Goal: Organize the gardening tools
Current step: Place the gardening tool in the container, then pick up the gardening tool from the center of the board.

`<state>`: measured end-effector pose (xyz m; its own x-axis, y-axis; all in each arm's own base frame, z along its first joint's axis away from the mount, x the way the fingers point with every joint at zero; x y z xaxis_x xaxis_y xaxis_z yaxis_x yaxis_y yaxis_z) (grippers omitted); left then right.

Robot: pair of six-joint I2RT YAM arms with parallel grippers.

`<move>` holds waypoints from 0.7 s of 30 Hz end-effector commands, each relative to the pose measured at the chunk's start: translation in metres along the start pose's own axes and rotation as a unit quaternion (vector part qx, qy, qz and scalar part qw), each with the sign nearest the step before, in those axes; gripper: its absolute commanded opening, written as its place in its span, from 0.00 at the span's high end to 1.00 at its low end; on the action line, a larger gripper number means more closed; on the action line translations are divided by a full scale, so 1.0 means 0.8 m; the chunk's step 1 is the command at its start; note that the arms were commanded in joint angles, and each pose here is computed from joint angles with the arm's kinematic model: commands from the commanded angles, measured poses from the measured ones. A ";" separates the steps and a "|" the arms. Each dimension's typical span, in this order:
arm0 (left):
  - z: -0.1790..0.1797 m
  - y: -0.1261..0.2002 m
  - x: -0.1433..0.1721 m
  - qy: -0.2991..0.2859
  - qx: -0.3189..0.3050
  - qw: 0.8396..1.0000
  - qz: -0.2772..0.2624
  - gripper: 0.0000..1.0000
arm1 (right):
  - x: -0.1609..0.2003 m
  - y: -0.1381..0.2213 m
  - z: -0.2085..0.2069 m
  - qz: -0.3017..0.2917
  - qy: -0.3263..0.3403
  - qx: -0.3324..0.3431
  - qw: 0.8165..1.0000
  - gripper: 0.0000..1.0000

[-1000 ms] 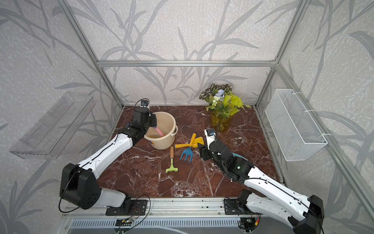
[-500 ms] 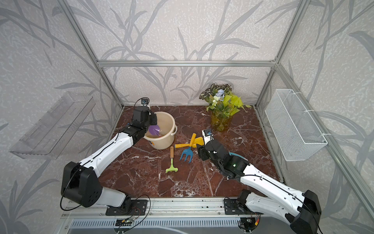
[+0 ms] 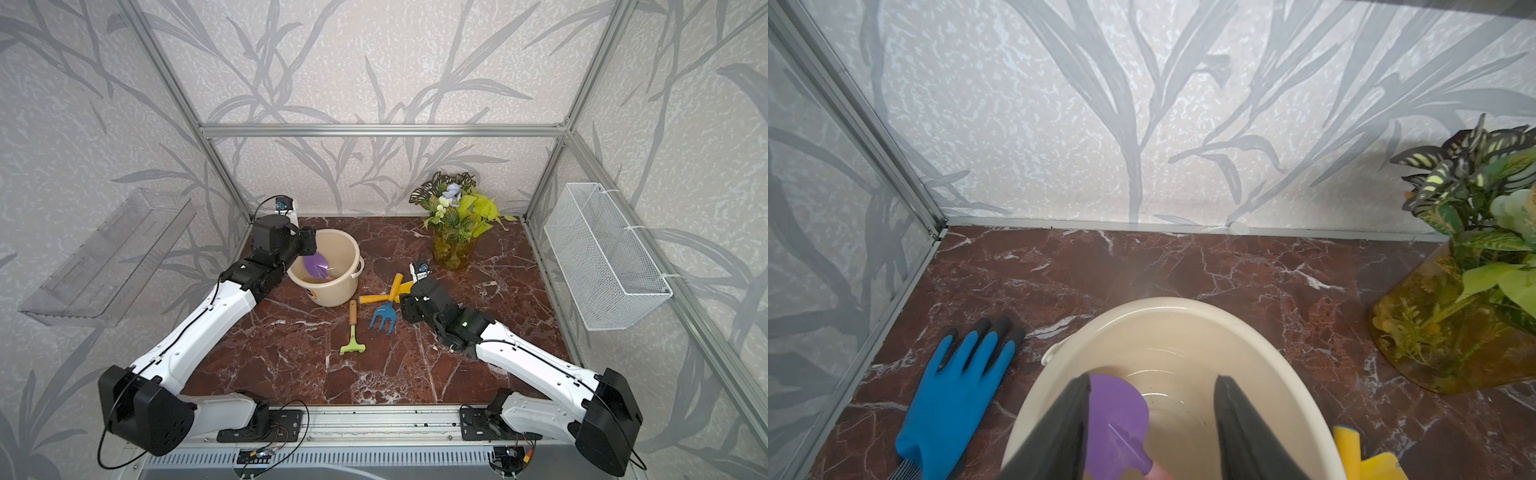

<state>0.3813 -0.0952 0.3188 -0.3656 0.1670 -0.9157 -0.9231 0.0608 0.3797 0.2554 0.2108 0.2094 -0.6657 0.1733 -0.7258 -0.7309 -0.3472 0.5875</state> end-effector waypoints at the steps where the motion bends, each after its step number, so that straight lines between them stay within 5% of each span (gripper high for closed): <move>1: -0.009 0.017 0.002 0.025 0.036 0.999 0.018 0.41 | -0.007 -0.002 0.016 0.016 -0.022 -0.021 0.999 0.29; 9: -0.036 0.048 0.031 0.072 0.111 0.991 0.025 0.14 | 0.018 -0.046 0.018 0.087 -0.074 0.003 0.993 0.29; 21: -0.065 0.093 0.091 0.129 0.168 0.977 0.030 0.13 | 0.051 -0.136 0.008 0.153 -0.130 0.062 0.978 0.41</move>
<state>0.2900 -0.1280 0.2718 -0.4832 -0.0149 -0.8754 -0.8207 0.3561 0.4469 0.2970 0.2530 0.1191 -0.8590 0.2736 -0.4328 -0.5034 -0.2969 0.8114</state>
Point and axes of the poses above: each gripper's point midway between its finger pads, its own y axis back along the fingers, its own z axis along the line the jaws close on, x = y × z, the point moved 3 cm from there along y, back along the fingers, and after that the axes turned 15 degrees about -y, right-handed, at the moved point
